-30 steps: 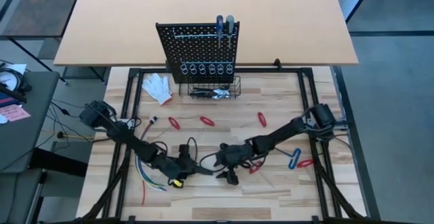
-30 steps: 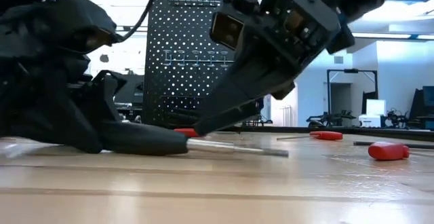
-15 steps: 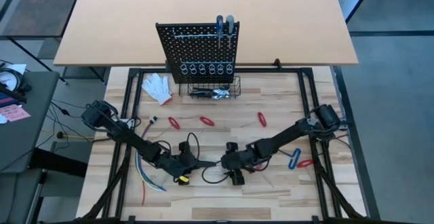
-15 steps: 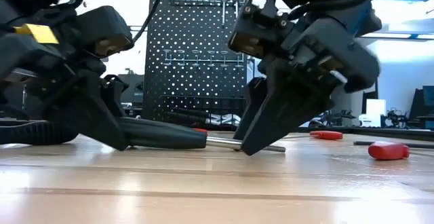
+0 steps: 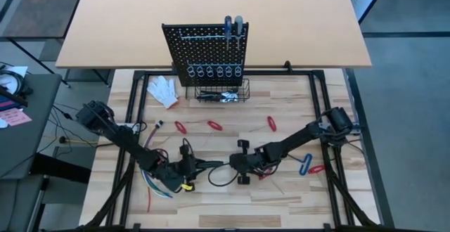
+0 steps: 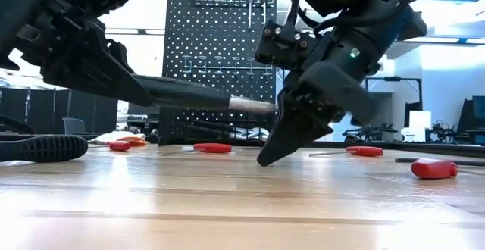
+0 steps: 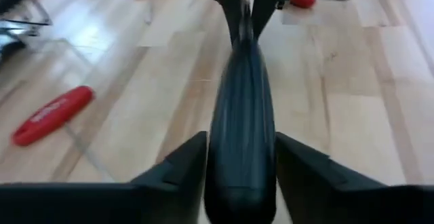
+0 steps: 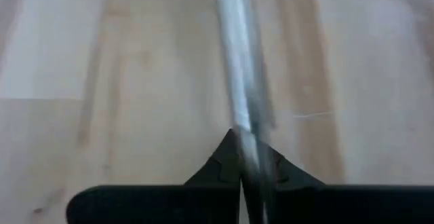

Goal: Hang tools onto peg board
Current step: Hang the black screwdriver on the black pegboard

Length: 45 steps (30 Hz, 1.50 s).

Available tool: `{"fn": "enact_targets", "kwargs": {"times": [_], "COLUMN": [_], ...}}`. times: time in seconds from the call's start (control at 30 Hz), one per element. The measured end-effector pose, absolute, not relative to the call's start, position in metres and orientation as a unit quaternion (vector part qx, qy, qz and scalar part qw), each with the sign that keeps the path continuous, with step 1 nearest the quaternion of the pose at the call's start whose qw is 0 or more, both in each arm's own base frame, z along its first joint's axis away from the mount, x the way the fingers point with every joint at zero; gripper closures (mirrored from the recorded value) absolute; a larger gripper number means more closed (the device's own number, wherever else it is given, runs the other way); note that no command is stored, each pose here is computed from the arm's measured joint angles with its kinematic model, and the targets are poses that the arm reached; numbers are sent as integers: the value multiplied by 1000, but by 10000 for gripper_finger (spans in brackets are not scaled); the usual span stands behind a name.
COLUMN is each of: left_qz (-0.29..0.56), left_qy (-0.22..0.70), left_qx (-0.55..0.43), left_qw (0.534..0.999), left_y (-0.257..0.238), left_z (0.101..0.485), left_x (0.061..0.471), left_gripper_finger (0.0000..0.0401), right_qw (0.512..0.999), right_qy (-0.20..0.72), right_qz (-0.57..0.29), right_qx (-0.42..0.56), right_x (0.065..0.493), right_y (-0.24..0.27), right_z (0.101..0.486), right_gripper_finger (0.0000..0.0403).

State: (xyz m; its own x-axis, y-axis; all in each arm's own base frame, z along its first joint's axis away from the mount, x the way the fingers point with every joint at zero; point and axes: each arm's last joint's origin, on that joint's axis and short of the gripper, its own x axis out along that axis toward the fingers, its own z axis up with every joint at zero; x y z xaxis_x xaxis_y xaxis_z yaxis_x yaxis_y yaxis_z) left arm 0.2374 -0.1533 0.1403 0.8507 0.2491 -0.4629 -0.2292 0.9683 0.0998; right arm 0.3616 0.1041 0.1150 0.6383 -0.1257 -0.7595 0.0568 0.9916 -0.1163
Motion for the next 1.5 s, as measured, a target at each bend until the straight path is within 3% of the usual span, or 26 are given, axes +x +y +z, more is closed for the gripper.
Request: {"fn": "enact_targets", "kwargs": {"times": [0.17,0.37,0.57,0.67,0.9,1.0,1.13,1.33,1.5], "left_qz": [163,195,207,209,210,210,210,208,208], "left_qy": [266,259,242,242,241,241,241,240,240], "left_qx": [23,46,57,56,57,58,53,49,49], "left_qw": [950,945,946,946,946,946,946,947,947], "left_y": [-152,-156,-158,-157,-157,-157,-157,-157,-157], "left_z": [133,129,130,131,131,131,131,131,131], "left_x": [227,215,213,214,215,215,215,215,215], "left_gripper_finger": [168,162,160,160,159,159,159,159,159], "right_qw": [902,904,900,891,878,879,880,888,890], "right_qy": [422,413,431,448,474,472,471,456,441], "right_qz": [-90,-106,-65,-66,-64,-63,-62,-59,-107], "right_qx": [-11,17,26,29,13,12,7,4,40], "right_x": [364,358,358,356,347,347,350,355,353], "right_y": [89,79,75,71,62,62,63,69,67], "right_z": [114,106,106,105,119,121,111,104,103], "right_gripper_finger": [401,402,396,367,248,230,267,385,395]}}
